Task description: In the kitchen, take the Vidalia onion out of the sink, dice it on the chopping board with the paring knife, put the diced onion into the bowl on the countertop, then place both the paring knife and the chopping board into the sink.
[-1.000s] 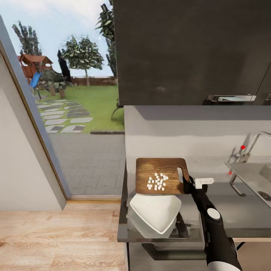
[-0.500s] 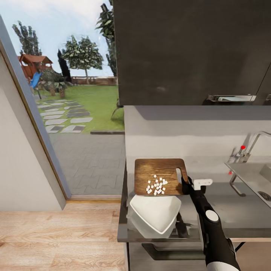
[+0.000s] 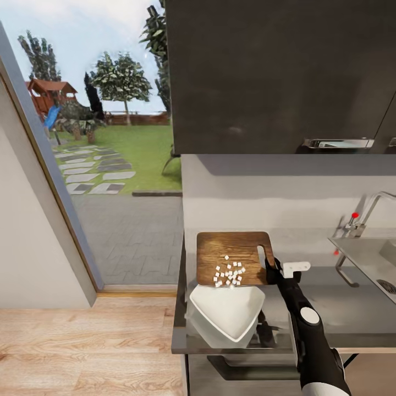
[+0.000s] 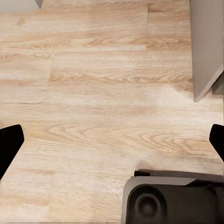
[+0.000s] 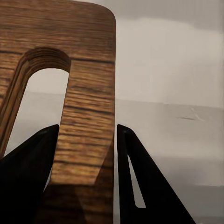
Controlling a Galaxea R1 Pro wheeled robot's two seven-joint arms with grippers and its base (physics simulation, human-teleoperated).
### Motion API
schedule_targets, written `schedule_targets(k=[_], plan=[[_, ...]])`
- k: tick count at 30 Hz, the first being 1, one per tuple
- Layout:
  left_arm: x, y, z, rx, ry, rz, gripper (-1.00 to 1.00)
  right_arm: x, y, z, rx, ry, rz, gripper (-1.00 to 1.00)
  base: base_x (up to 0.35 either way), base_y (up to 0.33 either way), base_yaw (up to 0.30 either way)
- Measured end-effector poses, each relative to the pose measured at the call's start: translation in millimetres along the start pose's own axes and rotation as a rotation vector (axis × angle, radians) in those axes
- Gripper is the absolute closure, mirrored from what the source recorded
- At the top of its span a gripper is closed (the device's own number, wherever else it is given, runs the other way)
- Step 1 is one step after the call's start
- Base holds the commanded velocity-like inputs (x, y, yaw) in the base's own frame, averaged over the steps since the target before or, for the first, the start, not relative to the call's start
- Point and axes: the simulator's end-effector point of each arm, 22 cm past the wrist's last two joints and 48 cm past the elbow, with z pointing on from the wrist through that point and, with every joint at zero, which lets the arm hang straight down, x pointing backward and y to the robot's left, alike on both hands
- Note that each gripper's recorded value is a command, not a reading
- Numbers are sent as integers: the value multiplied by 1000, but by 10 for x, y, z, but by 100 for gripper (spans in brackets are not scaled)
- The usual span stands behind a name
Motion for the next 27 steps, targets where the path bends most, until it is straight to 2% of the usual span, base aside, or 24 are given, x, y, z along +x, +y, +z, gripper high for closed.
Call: schedule_targets(k=[9,12,15,27], plan=[[73,9,-19,-1,16,4,-100,18,14,-1,-3,-1,0,100,0,0,0],[75,7,-20,-1,16,4,-100,-29,42,-4,-7,-40,-12,100,0,0,0],[79,10,-21,-2,17,4,-100,-36,54,-7,-8,-53,-14,100,0,0,0],[79,10,-21,-2,17,4,-100,-6,23,-16,-1,-52,-10,100,0,0,0]])
